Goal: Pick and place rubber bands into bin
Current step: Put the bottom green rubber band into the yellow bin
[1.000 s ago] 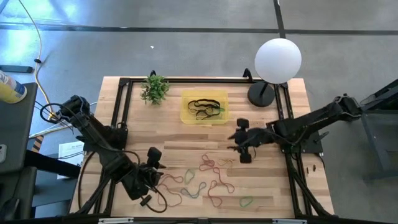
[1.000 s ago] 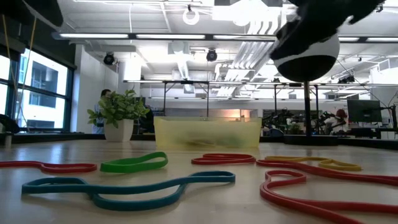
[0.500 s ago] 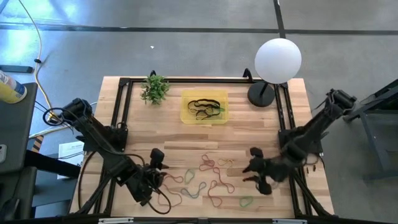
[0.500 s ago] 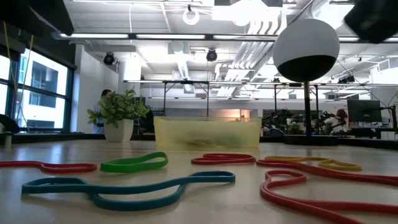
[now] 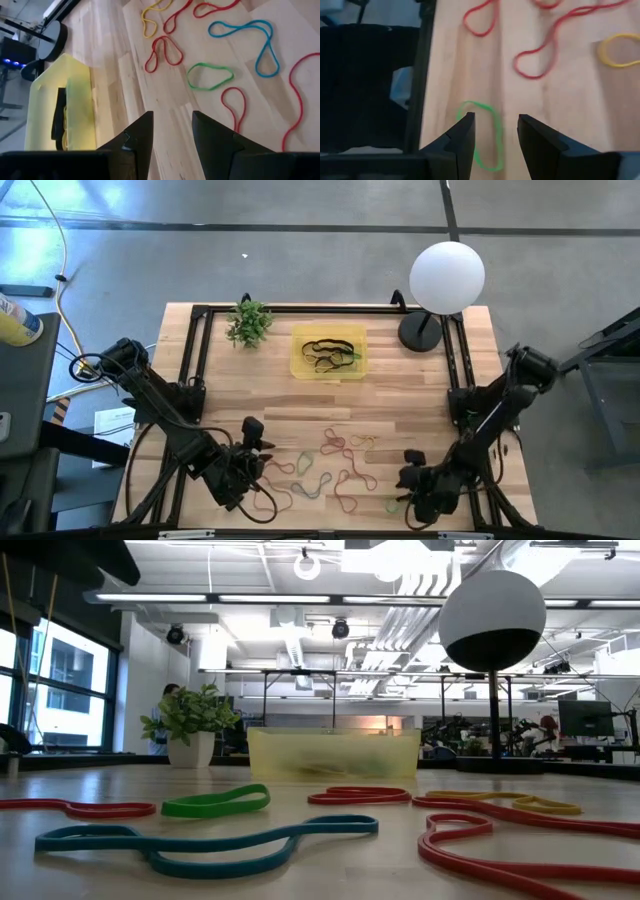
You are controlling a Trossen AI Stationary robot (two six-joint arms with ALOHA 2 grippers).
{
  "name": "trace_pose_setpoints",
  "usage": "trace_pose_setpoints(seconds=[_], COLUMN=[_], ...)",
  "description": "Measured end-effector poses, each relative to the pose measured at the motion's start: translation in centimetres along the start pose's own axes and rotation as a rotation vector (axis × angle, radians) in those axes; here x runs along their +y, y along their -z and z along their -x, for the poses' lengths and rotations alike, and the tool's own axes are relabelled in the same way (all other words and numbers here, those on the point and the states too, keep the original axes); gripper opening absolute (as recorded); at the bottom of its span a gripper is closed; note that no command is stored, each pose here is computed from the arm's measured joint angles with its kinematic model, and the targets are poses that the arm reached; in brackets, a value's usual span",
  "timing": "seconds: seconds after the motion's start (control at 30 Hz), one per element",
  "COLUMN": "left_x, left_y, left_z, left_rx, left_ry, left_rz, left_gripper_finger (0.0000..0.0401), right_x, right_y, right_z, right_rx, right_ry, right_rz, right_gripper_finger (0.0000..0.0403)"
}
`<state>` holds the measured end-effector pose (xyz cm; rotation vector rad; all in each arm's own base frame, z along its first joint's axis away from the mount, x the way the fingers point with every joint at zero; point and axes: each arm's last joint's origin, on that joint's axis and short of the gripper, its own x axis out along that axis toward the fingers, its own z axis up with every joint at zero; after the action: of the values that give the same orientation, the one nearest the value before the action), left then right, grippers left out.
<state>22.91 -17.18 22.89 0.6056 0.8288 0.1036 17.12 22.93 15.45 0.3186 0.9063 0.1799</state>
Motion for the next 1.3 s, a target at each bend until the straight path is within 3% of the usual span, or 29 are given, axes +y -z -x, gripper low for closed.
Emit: trace_pose_setpoints(seconds=[0.6, 1.3], left_x=[0.1, 0.1], left_y=[-0.1, -0.1], left_z=[0.0, 0.0], left_rx=[-0.011, -0.012], left_ry=[-0.017, -0.017], left_rz=[0.008, 0.009], left_gripper_finger=[0.0124, 0.0124], right_x=[-0.6, -0.6], right_y=[2.0, 2.9], right_z=[-2.0, -3.7], right_rx=[0.188, 0.203], right_ry=[0.033, 0.077], right_rz=[-0.096, -0.119], right_gripper_finger=[0.0138, 0.0130])
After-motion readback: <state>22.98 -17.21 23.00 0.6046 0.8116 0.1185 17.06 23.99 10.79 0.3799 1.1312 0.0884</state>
